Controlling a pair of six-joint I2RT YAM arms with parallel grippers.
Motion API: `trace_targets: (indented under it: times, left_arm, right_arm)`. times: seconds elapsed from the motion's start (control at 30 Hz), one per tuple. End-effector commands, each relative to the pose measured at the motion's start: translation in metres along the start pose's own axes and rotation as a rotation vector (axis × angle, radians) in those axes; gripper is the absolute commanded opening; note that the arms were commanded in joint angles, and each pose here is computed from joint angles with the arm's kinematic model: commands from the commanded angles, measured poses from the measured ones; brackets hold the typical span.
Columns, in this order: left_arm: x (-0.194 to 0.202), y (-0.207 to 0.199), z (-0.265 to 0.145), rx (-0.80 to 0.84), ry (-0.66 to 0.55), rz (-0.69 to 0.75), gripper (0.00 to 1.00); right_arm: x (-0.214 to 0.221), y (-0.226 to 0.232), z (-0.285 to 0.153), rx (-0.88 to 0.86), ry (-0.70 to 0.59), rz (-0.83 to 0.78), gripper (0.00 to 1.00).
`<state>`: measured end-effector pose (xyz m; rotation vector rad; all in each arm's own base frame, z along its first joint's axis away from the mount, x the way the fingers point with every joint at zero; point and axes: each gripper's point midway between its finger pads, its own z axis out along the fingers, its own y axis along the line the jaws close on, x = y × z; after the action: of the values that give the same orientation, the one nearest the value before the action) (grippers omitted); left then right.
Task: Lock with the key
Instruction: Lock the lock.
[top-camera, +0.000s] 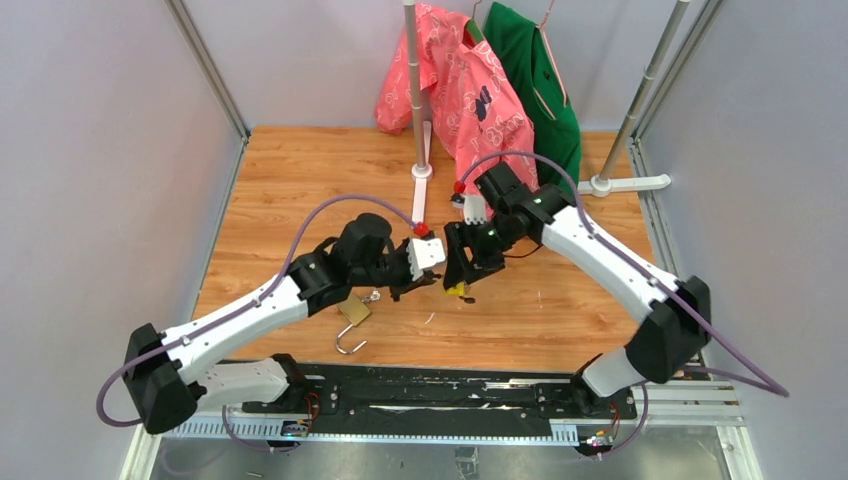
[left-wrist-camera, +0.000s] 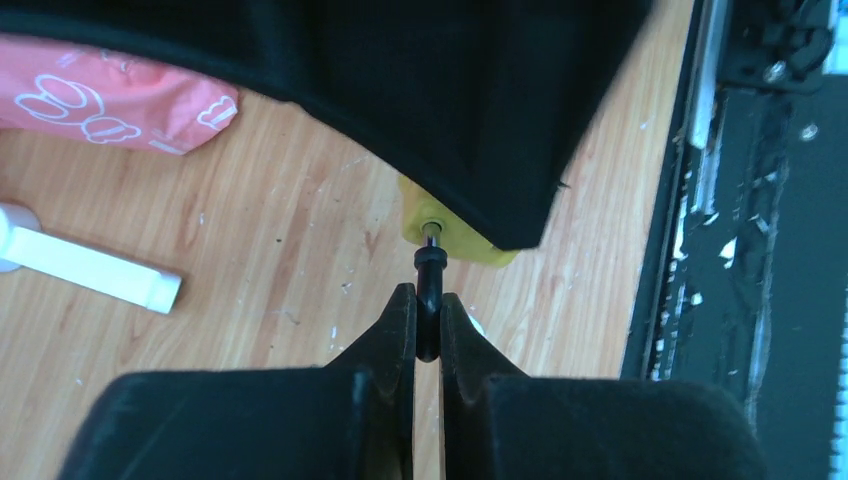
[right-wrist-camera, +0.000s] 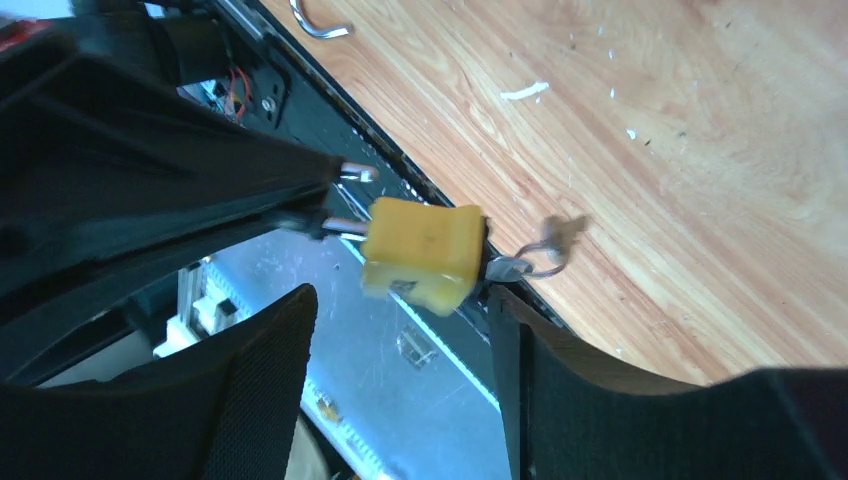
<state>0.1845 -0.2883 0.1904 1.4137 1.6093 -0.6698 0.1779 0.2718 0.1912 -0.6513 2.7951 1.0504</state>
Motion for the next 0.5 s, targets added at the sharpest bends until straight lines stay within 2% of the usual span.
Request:
trace_targets:
  times: [0.0, 0.13, 0.3, 0.4, 0.47]
  left_arm:
    - [-0.036, 0.002, -0.002, 0.045, -0.031, -0.144, 0.00]
    - [-0.053, 0.004, -0.012, 0.111, -0.104, -0.199, 0.00]
    - [-0.094, 0.017, -0.053, 0.033, -0.328, -0.128, 0.00]
    - [-0.113, 0.029, -0.074, 0.084, -0.369, -0.223, 0.00]
    - [-0.119, 0.031, -0.079, 0.165, -0.368, -0.315, 0.00]
  right_arm:
    - [-0.020, 0.017, -0.042, 0.022, -0.240, -0.187, 0.72]
    - [-0.027, 0.042, -0.078, -0.017, -0.406, -0.359, 0.74]
    - [-0.031, 0.058, -0.115, -0.036, -0.687, -0.551, 0.71]
    - [-0.041, 0.073, -0.142, -0.088, -0.971, -0.642, 0.72]
    - [-0.042, 0.075, -0.158, -0.085, -1.069, -0.627, 0.75]
